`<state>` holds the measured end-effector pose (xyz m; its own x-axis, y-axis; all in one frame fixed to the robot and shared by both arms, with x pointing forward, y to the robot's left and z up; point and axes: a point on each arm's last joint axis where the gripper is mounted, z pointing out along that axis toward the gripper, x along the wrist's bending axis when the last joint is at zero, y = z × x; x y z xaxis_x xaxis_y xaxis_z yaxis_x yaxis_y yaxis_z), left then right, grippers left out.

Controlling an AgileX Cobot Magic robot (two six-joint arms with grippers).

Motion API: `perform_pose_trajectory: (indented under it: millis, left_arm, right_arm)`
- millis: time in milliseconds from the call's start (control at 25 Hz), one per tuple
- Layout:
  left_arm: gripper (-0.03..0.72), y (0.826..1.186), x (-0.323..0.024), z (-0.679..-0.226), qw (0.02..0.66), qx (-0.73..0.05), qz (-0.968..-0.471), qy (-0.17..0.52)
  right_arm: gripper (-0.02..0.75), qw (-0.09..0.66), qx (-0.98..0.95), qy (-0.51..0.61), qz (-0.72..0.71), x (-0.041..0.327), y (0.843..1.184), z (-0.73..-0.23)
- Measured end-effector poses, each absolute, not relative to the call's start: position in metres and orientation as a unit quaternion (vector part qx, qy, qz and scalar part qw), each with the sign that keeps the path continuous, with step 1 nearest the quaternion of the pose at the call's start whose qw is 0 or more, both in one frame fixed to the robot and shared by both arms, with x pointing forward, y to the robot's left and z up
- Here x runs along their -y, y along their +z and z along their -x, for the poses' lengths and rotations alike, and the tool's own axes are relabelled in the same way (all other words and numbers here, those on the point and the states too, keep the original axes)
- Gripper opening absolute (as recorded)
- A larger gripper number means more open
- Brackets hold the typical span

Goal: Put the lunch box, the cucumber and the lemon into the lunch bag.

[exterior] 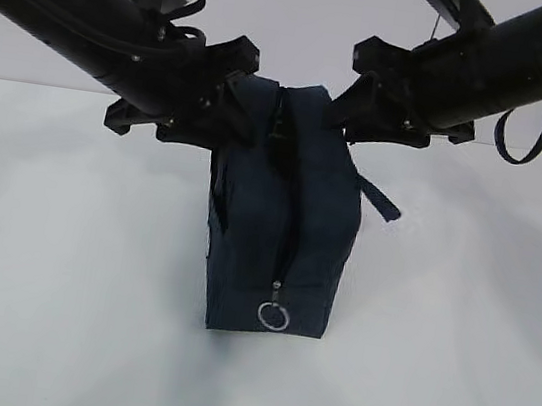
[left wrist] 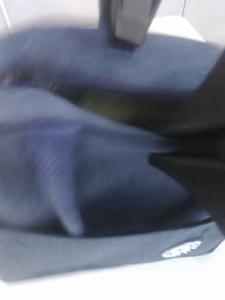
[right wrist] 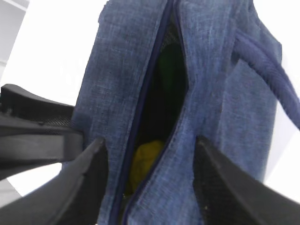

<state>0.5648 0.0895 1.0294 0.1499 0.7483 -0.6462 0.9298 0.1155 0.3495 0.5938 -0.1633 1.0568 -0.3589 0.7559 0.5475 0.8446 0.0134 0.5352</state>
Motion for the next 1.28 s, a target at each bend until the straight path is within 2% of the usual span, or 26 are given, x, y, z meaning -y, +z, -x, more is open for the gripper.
perform_pose_trajectory:
  millis: [80,160,280,440,720,960,1280]
  left_arm:
    - [0.267,1.029,-0.089,-0.565,0.383,-0.641,-0.654,-0.118]
    - [0.352,1.029,-0.090,-0.564,0.379,-0.639,-0.659,-0.117]
    - [0.420,1.027,-0.091,-0.564,0.370,-0.632,-0.673,-0.108]
    - [0.438,1.036,-0.098,-0.559,0.364,-0.620,-0.688,-0.098]
    - [0.437,1.084,-0.122,-0.535,0.377,-0.577,-0.722,-0.052]
    - [0.434,1.106,-0.138,-0.507,0.336,-0.540,-0.771,-0.032]
    - [0.432,1.114,-0.148,-0.480,0.269,-0.521,-0.807,-0.070]
  right_arm:
    - [0.352,0.051,0.709,-0.420,0.564,0.163,1.057,-0.594]
    - [0.410,0.051,0.709,-0.420,0.564,0.163,1.057,-0.594]
    - [0.442,0.046,0.715,-0.417,0.560,0.164,1.059,-0.595]
    - [0.451,0.038,0.745,-0.403,0.530,0.164,1.070,-0.594]
    - [0.452,0.064,0.780,-0.367,0.503,0.164,1.096,-0.587]
    - [0.452,0.074,0.801,-0.290,0.518,0.175,1.101,-0.567]
    - [0.452,0.012,0.792,-0.235,0.564,0.196,1.120,-0.539]
